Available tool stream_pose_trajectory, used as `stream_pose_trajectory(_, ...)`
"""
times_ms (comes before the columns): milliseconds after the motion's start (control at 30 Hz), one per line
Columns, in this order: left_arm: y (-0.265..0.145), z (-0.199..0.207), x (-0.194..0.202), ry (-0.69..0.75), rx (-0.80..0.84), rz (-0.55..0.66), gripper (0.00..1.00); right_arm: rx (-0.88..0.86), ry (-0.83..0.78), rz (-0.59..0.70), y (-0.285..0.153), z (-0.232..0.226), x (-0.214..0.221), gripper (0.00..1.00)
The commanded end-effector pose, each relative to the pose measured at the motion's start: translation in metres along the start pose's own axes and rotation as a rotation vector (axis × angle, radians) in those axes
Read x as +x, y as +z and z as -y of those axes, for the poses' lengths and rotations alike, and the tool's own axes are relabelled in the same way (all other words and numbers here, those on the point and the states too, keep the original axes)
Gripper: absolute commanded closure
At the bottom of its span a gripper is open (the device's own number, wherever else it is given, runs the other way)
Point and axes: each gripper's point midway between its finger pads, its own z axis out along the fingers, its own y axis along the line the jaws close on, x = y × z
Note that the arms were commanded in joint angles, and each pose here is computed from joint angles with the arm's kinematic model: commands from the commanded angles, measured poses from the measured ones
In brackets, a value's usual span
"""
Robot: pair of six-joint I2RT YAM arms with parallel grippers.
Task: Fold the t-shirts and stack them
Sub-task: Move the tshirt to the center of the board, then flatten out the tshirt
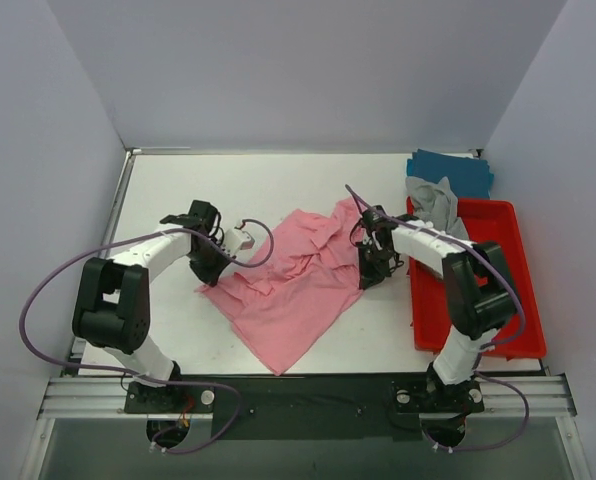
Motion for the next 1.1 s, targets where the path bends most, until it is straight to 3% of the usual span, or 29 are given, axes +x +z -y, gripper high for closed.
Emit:
stream_pose_trajectory(0,-0.02,-0.023,-0.052,0.012,-0.044,0.144,1.0,-0.069,-0.017,-0.164,-0.033,-0.016,0.079,1.0)
stream_pose_trajectory(133,-0.027,-0.014,-0.066,0.05,0.011,0.17,1.0,-0.199,-0.126,-0.35,-0.074,-0.036,0.136,1.0)
stream_pose_trajectory(167,-0.025,-0.011,-0.065,0.062,0.019,0.163,1.0,-0.25,-0.16,-0.33,-0.09,-0.045,0.131,0.95)
stream_pose_trajectory(200,-0.023,-0.009,-0.064,0.066,0.029,0.162,1.0,-0.281,-0.206,-0.344,-0.104,-0.047,0.136,0.67)
stream_pose_trajectory(233,-0.023,-0.009,-0.064,0.074,0.031,0.163,1.0,-0.313,-0.252,-0.255,-0.123,-0.057,0.116,0.52)
stream_pose_trajectory(267,-0.021,-0.008,-0.064,0.077,0.038,0.16,1.0,-0.305,-0.301,-0.208,-0.134,-0.057,0.105,0.23)
stream_pose_trajectory(300,-0.021,-0.008,-0.064,0.077,0.036,0.159,1.0,-0.315,-0.329,-0.118,-0.151,-0.065,0.082,0.03)
stream_pose_trajectory(333,-0.02,-0.009,-0.065,0.077,0.036,0.159,1.0,-0.295,-0.363,-0.055,-0.158,-0.066,0.065,0.0)
stream_pose_trajectory(433,-0.021,-0.01,-0.066,0.073,0.034,0.155,1.0,-0.253,-0.398,0.094,-0.166,-0.075,-0.006,0.0)
stream_pose_trajectory(467,-0.021,-0.01,-0.067,0.075,0.034,0.156,1.0,-0.217,-0.378,0.066,-0.147,-0.072,-0.021,0.02)
stream_pose_trajectory(500,-0.022,-0.01,-0.067,0.076,0.032,0.158,1.0,-0.186,-0.364,0.124,-0.149,-0.069,-0.047,0.1)
stream_pose_trajectory(533,-0.022,-0.009,-0.067,0.075,0.032,0.157,1.0,-0.166,-0.356,0.076,-0.125,-0.066,-0.057,0.14)
stream_pose_trajectory(633,-0.025,-0.009,-0.067,0.068,0.026,0.164,1.0,-0.082,-0.245,0.138,-0.101,-0.052,-0.115,0.32)
stream_pose_trajectory(700,-0.026,-0.009,-0.067,0.061,0.024,0.164,1.0,-0.015,-0.193,0.156,-0.079,-0.041,-0.142,0.36)
stream_pose_trajectory(833,-0.026,-0.006,-0.067,0.051,0.035,0.164,1.0,0.031,-0.189,0.135,-0.036,-0.037,-0.166,0.36)
stream_pose_trajectory(1000,-0.025,-0.008,-0.068,0.042,0.026,0.161,1.0,-0.036,-0.179,0.041,0.008,-0.049,-0.156,0.37)
stream_pose_trajectory(1067,-0.026,-0.008,-0.069,0.037,0.028,0.164,1.0,-0.052,-0.174,0.011,0.016,-0.053,-0.146,0.46)
